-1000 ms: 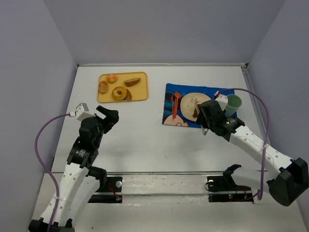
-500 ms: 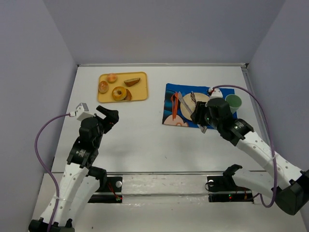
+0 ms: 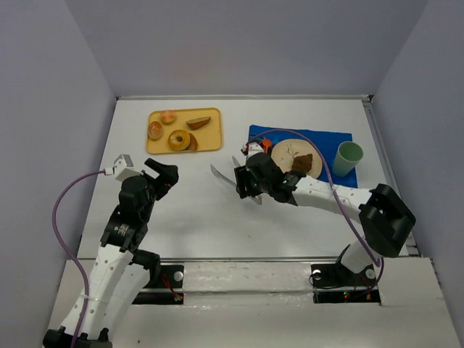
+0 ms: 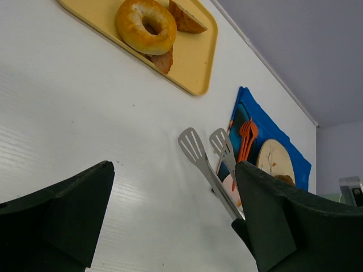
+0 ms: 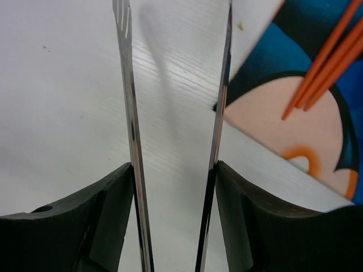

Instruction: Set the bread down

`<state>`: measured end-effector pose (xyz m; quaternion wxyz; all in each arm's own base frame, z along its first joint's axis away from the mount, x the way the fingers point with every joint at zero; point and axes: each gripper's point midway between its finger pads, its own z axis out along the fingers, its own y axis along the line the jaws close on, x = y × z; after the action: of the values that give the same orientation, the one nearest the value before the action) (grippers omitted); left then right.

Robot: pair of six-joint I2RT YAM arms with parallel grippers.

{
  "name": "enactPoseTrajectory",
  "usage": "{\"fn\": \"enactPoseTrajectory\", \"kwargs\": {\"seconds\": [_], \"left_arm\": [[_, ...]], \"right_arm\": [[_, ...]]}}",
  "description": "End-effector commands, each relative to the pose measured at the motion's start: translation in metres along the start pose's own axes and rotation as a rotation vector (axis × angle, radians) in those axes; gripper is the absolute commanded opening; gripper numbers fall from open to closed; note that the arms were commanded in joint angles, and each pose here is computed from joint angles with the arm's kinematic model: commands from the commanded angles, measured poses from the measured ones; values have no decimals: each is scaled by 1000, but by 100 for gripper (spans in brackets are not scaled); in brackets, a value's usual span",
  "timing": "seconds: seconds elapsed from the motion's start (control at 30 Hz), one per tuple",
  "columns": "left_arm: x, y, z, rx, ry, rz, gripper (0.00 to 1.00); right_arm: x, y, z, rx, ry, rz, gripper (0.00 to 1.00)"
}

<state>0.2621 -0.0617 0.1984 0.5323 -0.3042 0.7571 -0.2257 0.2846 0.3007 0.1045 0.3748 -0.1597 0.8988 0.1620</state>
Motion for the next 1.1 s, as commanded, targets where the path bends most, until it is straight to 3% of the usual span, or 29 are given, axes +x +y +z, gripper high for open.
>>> {"fn": "enactPoseTrajectory", "kwargs": {"seconds": [0.0, 0.1, 0.37, 0.5, 0.63, 0.77, 0.93, 1.07], "left_arm": [[-4, -7, 0, 29, -13, 8, 99], [-3, -6, 0, 27, -13, 5, 99], [-3, -6, 0, 21, -10, 2, 99], [-5, -8, -1, 24, -14, -4, 99], [-8, -7, -2, 13, -23, -3, 99], [-12, -8, -3, 7, -34, -4, 99], [-18, -7, -4, -12, -52, -10, 99], [-29, -16, -7, 9, -82, -23, 99]], "right_arm": [[-24, 41, 12, -193, -127, -53, 67], [-11, 41, 23, -189, -107, -67, 76], [9, 40, 21, -186, -78, -77, 84], [-7, 46, -1, -211, -140, -56, 100], [-47, 38, -44, -190, -297, 40, 100], [-72, -8, -83, 10, -428, 166, 100], [-65, -74, -129, 308, -469, 223, 100], [-57, -113, -167, 449, -544, 306, 100]]}}
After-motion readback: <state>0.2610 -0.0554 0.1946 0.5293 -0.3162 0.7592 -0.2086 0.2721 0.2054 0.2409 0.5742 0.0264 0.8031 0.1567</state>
